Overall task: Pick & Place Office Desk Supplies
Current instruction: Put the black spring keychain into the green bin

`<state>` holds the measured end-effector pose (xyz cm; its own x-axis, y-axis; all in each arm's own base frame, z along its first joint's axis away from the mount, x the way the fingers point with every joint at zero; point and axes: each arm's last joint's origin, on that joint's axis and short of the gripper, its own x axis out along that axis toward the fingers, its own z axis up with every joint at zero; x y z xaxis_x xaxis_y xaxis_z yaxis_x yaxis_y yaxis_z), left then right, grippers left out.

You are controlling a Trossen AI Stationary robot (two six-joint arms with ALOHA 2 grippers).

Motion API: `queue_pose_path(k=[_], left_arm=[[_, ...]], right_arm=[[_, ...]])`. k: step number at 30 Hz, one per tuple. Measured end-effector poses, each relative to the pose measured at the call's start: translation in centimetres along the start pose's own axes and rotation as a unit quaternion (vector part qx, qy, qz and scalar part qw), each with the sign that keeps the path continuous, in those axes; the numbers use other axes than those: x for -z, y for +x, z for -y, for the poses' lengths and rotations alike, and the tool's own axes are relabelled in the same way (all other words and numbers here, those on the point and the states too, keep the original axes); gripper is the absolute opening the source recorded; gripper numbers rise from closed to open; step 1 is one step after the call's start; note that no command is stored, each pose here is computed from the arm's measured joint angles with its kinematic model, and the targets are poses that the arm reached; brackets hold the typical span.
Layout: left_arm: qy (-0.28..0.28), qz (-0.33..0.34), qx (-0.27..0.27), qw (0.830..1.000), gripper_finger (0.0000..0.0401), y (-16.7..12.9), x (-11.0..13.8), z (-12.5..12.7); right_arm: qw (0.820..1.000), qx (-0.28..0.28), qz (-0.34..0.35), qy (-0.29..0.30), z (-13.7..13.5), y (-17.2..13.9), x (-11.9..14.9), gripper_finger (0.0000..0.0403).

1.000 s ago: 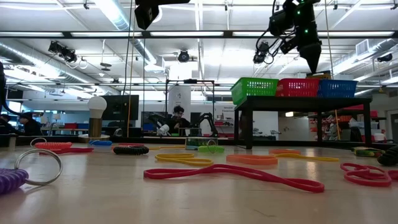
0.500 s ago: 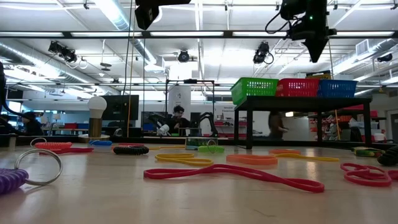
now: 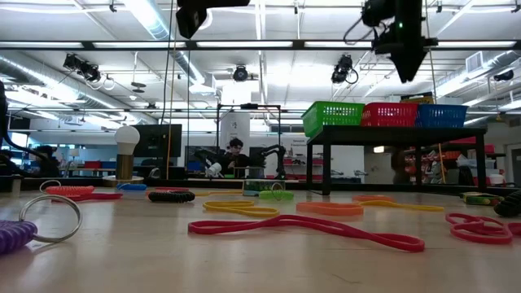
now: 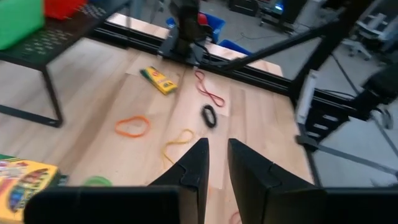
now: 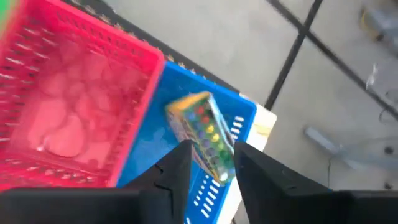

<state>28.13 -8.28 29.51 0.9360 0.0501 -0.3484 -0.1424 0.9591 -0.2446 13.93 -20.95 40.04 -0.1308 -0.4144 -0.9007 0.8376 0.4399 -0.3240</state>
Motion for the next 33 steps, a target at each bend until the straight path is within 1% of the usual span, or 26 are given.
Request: queue_pose_path(k=[2,4,6,7,8,10,13,16,18,20,21,24,27,29,31,33], left_arm=[[0.006,0.007,-0.016,1.0,0.0058,0.0,0.0,0.0],[0.01,0.009,-0.022,1.0,0.005,0.0,0.0,-0.1],[0.016,0.009,-0.024,1.0,0.0037,0.0,-0.1,-0.2],[0.021,0.01,-0.026,0.999,0.003,0.0,-0.1,-0.2],[0.025,0.01,-0.027,0.999,0.0022,0.1,-0.1,-0.3],[0.03,0.008,-0.032,0.999,0.0008,0.1,-0.2,-0.5],[0.034,0.007,-0.036,0.999,0.0007,0.2,-0.2,-0.7],[0.037,0.008,-0.043,0.998,0.0007,0.4,-0.1,-0.7],[0.038,0.003,-0.044,0.998,0.0007,0.5,0.2,-0.8],[0.024,0.016,-0.04,0.999,0.0007,0.8,0.7,-1.0],[0.014,0.018,-0.039,0.999,0.0007,1.0,1.3,-1.2],[-0.023,0.026,-0.032,0.999,0.0007,1.4,3.4,-1.9],[-0.082,0.04,-0.033,0.995,0.0007,1.5,5.1,-2.8],[-0.121,0.027,-0.047,0.991,0.001,1.6,6.0,-3.6],[-0.154,0.016,-0.066,0.986,0.0018,1.8,6.3,-4.3],[-0.17,-0.006,-0.09,0.981,0.0026,1.8,6.4,-4.8]], right_arm=[[0.999,-0.019,0.027,-0.005,-0.6,-1.5,0.6,0.0113],[0.997,-0.049,0.061,-0.009,-1.7,-3.2,1.6,0.0079],[0.991,-0.08,0.11,-0.013,-3.1,-4.8,2.6,0.0033],[0.986,-0.099,0.132,-0.015,-4.0,-5.5,3.1,0.0017],[0.98,-0.119,0.156,-0.017,-4.9,-6.2,3.7,0.001],[0.966,-0.163,0.201,-0.017,-6.7,-7.3,5.0,0.0014],[0.941,-0.222,0.254,-0.025,-9.4,-8.1,7.2,0.0012],[0.915,-0.272,0.294,-0.038,-12.3,-7.9,9.6,0.0005],[0.896,-0.304,0.319,-0.051,-14.0,-7.5,11.3,0.0009],[0.877,-0.328,0.343,-0.068,-15.7,-7.1,13.0,0.0011],[0.873,-0.336,0.347,-0.072,-16.4,-6.7,13.8,0.0011],[0.867,-0.359,0.337,-0.07,-18.4,-5.3,16.0,0.0005],[0.866,-0.38,0.318,-0.07,-19.9,-3.9,18.1,0.0005],[0.865,-0.392,0.303,-0.076,-20.7,-3.0,19.4,0.0007],[0.862,-0.406,0.294,-0.078,-21.3,-2.3,20.5,0.0008],[0.863,-0.408,0.285,-0.085,-21.6,-1.8,21.3,0.0007]])
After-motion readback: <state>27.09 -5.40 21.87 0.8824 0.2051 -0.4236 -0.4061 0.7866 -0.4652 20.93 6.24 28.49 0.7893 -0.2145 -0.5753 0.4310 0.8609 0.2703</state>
